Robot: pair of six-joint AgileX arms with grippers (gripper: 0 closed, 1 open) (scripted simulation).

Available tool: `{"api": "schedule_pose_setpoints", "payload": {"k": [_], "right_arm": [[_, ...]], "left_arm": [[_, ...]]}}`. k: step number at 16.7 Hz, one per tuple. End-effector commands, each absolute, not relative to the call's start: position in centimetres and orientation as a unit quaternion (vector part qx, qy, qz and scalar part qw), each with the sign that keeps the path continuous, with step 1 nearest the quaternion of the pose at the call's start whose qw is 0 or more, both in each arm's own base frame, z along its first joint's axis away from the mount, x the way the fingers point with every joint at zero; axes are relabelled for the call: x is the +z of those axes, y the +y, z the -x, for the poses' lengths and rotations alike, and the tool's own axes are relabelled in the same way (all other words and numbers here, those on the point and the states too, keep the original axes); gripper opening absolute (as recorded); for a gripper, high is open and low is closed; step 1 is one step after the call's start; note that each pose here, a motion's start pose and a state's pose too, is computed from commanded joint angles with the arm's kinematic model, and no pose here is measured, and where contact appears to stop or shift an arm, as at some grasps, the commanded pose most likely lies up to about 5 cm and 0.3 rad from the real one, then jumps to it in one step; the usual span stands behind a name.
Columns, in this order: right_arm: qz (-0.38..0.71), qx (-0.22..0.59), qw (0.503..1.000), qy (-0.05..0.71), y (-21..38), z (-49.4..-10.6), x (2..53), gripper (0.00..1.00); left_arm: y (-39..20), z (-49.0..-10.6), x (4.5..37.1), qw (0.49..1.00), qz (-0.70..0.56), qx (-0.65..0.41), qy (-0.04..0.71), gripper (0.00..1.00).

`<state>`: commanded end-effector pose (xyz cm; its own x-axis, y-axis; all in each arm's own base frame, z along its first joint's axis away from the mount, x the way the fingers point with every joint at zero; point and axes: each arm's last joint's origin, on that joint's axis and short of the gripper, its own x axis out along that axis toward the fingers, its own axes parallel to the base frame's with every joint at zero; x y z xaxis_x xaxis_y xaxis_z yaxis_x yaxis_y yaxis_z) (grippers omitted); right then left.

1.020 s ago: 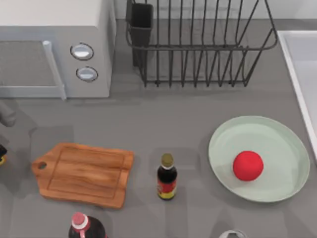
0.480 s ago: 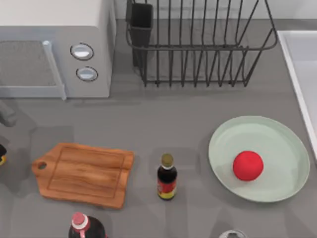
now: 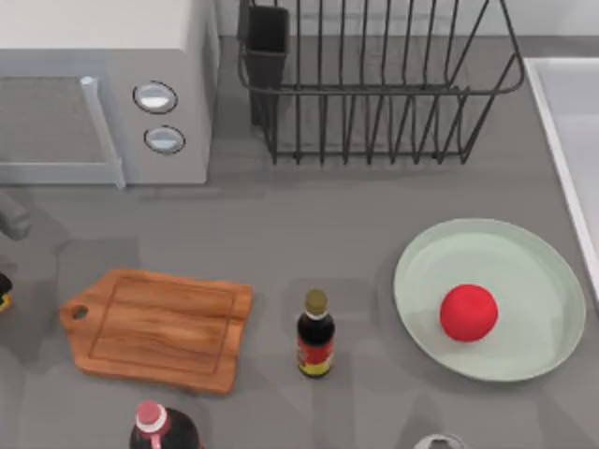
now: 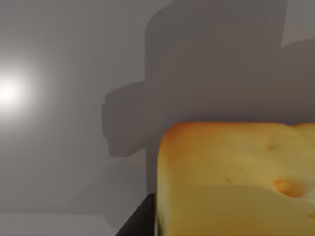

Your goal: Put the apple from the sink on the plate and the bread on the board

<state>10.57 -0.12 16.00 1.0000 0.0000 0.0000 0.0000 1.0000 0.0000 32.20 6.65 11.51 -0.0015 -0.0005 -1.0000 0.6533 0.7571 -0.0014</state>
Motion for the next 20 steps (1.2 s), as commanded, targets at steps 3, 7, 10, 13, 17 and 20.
{"api": "schedule_pose_setpoints", "payload": {"k": [3, 7, 10, 13, 17, 20], "right_arm": [[0.0, 0.0, 1.0, 0.0, -0.1, -10.6, 16.0, 1.0], [0.0, 0.0, 1.0, 0.0, -0.1, -10.6, 16.0, 1.0], [0.0, 0.0, 1.0, 0.0, -0.1, -10.6, 16.0, 1.0], [0.0, 0.0, 1.0, 0.0, -0.1, -10.6, 16.0, 1.0], [0.0, 0.0, 1.0, 0.0, -0.1, -10.6, 16.0, 1.0], [0.0, 0.0, 1.0, 0.0, -0.1, -10.6, 16.0, 1.0]], "left_arm": [[6.9, -31.6, 12.3, 0.657, -0.231, -0.248, 0.673, 0.0], [7.2, -31.0, 15.2, 0.657, -0.215, -0.245, 0.68, 0.0], [7.2, -31.2, 18.0, 0.661, -0.219, -0.244, 0.675, 0.0], [6.9, -31.6, 20.2, 0.661, -0.233, -0.246, 0.669, 0.0], [6.6, -32.2, 21.5, 0.663, -0.247, -0.247, 0.663, 0.0], [6.6, -32.2, 21.5, 0.663, -0.247, -0.247, 0.663, 0.0]]}}
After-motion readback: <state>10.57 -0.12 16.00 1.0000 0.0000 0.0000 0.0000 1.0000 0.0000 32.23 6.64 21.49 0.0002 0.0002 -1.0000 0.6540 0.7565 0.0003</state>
